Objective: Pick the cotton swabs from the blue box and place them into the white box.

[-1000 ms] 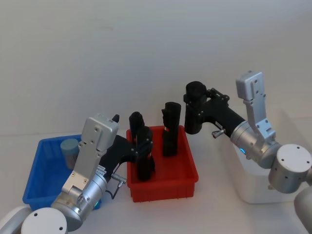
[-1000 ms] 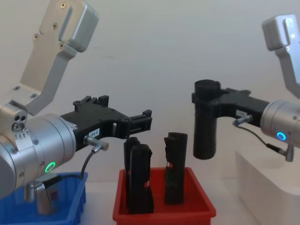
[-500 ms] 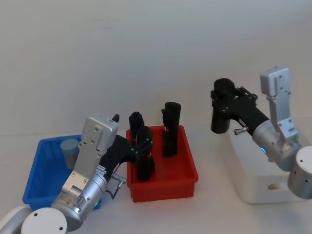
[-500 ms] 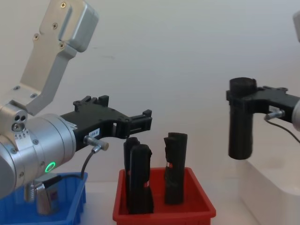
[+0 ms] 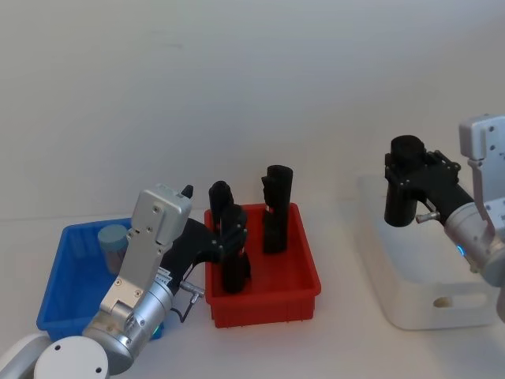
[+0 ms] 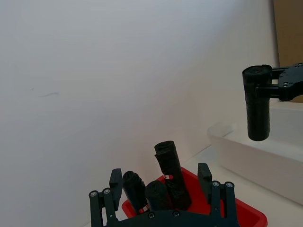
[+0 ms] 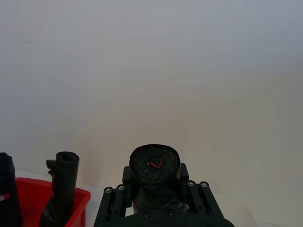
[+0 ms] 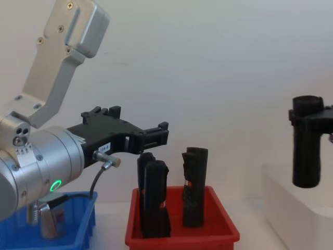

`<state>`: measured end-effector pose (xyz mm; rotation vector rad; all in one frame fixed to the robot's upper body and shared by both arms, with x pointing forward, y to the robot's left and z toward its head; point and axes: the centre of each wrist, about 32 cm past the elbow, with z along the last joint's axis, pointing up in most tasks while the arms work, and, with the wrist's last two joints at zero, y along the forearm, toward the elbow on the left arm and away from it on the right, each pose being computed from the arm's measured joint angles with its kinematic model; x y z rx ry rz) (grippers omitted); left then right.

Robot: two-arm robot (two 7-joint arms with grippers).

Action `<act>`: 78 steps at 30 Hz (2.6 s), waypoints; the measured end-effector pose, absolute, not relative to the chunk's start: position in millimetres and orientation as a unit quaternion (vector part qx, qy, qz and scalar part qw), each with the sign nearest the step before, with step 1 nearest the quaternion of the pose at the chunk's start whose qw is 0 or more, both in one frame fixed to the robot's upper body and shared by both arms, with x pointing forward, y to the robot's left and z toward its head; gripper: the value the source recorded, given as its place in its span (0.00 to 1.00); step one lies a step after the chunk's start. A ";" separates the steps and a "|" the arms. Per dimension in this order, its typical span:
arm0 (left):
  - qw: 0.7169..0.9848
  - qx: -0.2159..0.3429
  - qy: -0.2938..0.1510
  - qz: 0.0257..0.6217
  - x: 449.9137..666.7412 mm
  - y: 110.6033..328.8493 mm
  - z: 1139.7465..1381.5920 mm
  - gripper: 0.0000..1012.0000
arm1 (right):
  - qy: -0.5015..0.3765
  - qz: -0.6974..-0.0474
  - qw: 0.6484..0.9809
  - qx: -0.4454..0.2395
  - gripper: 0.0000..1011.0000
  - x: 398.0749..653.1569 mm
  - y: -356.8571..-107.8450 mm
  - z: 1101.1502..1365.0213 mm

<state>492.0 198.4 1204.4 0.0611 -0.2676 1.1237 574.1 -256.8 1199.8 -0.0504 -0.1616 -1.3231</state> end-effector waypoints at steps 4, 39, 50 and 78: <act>0.837 0.029 -0.126 0.531 492.0 198.4 1204.4 0.99 | -0.067 -0.624 0.778 -0.029 0.54 571.1 -263.3 1197.5; 0.837 0.029 -0.126 0.531 492.0 198.4 1204.4 0.99 | -0.028 -0.640 0.767 -0.034 0.99 560.9 -286.6 1180.6; 0.837 0.029 -0.126 0.531 492.0 198.4 1204.4 0.99 | -0.030 -0.639 0.768 -0.032 0.99 560.2 -287.2 1180.8; 0.837 0.029 -0.126 0.531 492.0 198.4 1204.4 0.99 | -0.031 -0.639 0.768 -0.031 0.99 559.7 -287.7 1180.8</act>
